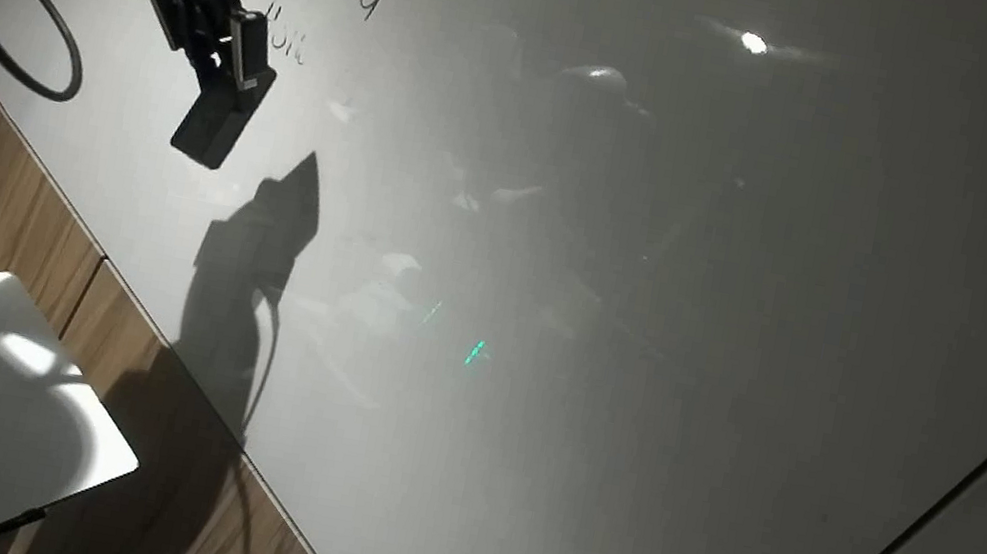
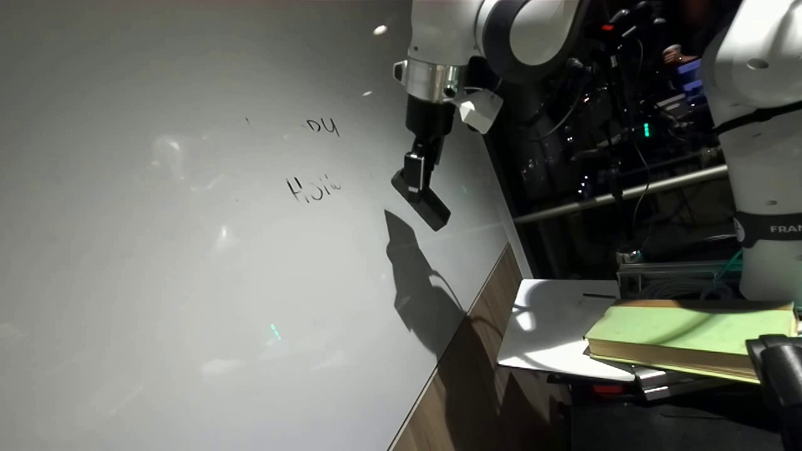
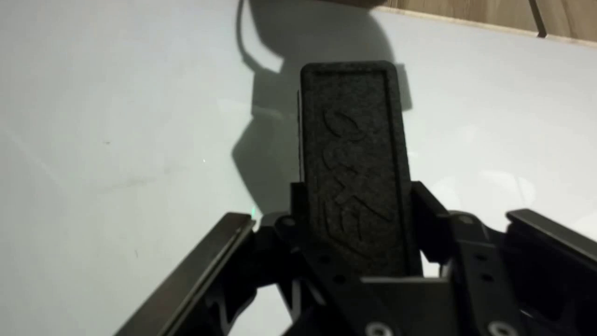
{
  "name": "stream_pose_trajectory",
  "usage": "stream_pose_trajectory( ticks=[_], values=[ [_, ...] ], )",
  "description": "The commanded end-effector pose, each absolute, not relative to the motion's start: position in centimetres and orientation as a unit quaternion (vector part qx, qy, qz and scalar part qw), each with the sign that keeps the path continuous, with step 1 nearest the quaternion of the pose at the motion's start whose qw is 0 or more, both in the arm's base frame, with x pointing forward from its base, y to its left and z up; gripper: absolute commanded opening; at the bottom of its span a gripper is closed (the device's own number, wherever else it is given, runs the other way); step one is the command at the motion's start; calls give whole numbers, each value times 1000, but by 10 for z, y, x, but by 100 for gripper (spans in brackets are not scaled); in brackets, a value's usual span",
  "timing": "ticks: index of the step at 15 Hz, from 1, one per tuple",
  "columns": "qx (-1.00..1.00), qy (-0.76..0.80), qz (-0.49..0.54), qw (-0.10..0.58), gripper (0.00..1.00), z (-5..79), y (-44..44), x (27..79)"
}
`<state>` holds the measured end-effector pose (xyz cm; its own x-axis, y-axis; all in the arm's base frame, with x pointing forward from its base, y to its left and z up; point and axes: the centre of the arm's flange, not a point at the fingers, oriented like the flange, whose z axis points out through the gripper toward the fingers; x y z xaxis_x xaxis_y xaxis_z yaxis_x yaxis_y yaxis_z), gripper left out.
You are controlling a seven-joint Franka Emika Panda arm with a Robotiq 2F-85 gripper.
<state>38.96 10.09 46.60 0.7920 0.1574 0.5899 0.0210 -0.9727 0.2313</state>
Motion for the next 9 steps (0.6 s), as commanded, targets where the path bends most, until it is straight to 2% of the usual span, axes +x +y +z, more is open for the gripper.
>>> stream_pose_trajectory(
  ticks=[1,9],
  values=[
    [931,38,347,107,30,504,103,427],
    [917,30,382,111,30,553,108,463]
  ],
)
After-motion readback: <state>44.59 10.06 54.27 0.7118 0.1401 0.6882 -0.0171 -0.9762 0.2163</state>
